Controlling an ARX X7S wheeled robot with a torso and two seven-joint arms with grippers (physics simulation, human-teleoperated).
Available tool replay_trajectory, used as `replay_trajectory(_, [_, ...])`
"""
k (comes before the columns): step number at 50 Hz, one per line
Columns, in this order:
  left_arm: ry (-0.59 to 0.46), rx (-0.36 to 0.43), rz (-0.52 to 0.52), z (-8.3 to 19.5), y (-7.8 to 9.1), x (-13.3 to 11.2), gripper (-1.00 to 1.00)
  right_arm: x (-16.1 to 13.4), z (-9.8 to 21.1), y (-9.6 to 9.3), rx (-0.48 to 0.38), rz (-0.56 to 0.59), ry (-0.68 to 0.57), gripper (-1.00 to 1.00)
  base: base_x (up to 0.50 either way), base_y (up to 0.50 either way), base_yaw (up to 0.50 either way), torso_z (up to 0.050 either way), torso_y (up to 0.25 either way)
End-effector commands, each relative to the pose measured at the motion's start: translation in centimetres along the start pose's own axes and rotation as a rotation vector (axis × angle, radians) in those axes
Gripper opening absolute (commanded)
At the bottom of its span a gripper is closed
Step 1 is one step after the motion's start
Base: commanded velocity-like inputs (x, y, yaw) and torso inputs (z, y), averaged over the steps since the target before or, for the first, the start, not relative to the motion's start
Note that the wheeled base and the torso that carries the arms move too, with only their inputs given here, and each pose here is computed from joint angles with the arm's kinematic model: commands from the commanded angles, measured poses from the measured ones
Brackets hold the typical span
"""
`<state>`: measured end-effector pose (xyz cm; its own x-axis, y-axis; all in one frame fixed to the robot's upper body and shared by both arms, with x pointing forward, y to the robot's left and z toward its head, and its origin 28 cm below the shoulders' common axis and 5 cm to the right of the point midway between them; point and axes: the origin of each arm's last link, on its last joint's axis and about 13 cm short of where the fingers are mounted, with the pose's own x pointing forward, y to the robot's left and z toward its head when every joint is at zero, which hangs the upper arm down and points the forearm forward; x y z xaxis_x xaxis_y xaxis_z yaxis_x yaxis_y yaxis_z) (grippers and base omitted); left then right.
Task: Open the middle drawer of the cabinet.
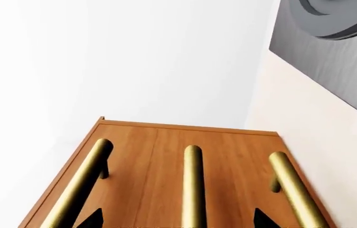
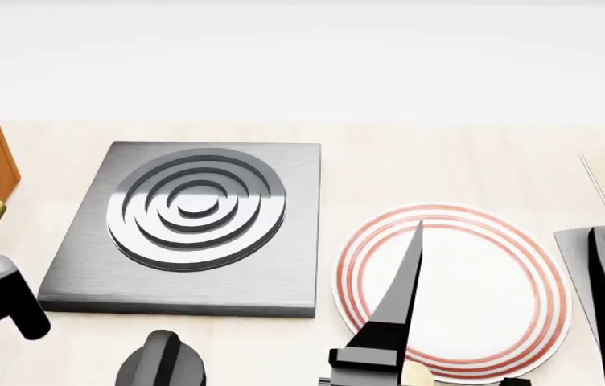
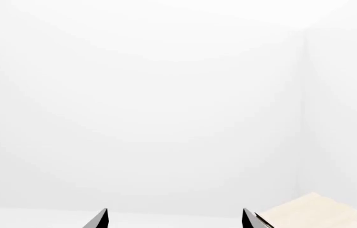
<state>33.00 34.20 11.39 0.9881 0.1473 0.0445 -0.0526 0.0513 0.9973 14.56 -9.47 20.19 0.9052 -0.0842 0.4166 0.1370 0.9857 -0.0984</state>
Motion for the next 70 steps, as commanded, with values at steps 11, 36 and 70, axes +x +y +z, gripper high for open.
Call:
replay_trajectory(11, [0.023,-0.018,0.019,-0.3,1.1,1.3,1.00,0.4,0.2,0.3,0.019,0.011,-0.034,1.00,0.00,0.00,0.00,0.000,0.000])
replay_trajectory(36, [-0.013,0.023,0.010,0.2,1.1,2.7,1.00,0.4,0.3,0.2,0.022,0.013,-0.040,1.00,0.00,0.00,0.00,0.000,0.000])
replay_trajectory(70, [-0.020,0.053,-0.021,0.1,-0.6,4.2,1.00,0.3,0.3,0.3,0.021,0.017,-0.045,1.00,0.00,0.00,0.00,0.000,0.000])
